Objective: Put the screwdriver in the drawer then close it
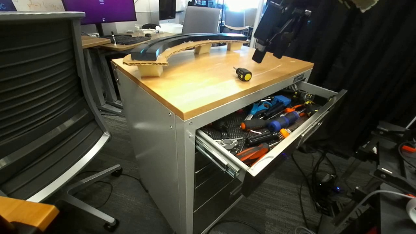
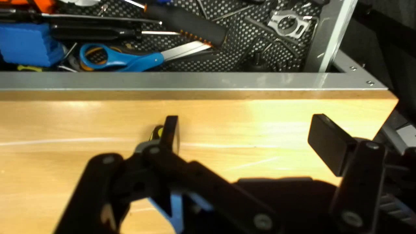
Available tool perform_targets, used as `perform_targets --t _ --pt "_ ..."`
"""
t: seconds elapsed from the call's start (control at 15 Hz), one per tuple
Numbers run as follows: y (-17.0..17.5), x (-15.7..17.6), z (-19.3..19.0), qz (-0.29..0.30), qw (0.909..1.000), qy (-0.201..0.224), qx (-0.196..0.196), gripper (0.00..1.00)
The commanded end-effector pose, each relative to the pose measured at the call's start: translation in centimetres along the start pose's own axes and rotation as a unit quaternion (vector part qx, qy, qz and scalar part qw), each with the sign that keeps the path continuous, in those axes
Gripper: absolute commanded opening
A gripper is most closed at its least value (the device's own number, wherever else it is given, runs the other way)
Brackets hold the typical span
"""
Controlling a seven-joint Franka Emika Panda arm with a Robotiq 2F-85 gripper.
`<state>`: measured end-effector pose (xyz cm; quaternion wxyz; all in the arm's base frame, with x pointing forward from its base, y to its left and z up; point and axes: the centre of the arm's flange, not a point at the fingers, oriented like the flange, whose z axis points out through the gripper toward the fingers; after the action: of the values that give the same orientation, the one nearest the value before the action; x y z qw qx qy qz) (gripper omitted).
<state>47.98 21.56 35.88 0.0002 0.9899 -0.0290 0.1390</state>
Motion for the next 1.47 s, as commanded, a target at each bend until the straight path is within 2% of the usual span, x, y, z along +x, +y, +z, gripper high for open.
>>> perform_targets --t 0.0,0.27,0.6,0.67,0.73,0.8,0.93,1.2,1.27,1.4 --pt "-1.3 5.0 1.2 0.015 0.9975 0.046 -0.051 1.0" --pt "1.0 8.2 3.4 0.031 0.9955 0.039 -0.081 1.0" --pt "3.3 9.4 8.0 0.055 0.9936 0.029 -0.095 1.0" --pt "3.6 9.6 8.4 0.056 0.9931 0.036 -0.097 0.75" --pt "3.9 9.8 8.7 0.057 0.9928 0.035 -0.099 0.73" --pt "4.0 9.9 9.0 0.06 0.9923 0.04 -0.1 0.66" --pt "4.4 9.9 9.5 0.068 0.9919 0.041 -0.099 0.49" --pt "4.5 9.4 9.9 0.068 0.993 0.016 -0.095 0.18" --pt "4.4 9.1 9.8 0.059 0.9945 -0.003 -0.086 0.15" --pt "4.3 8.2 9.2 0.022 0.9964 -0.039 -0.072 0.18"
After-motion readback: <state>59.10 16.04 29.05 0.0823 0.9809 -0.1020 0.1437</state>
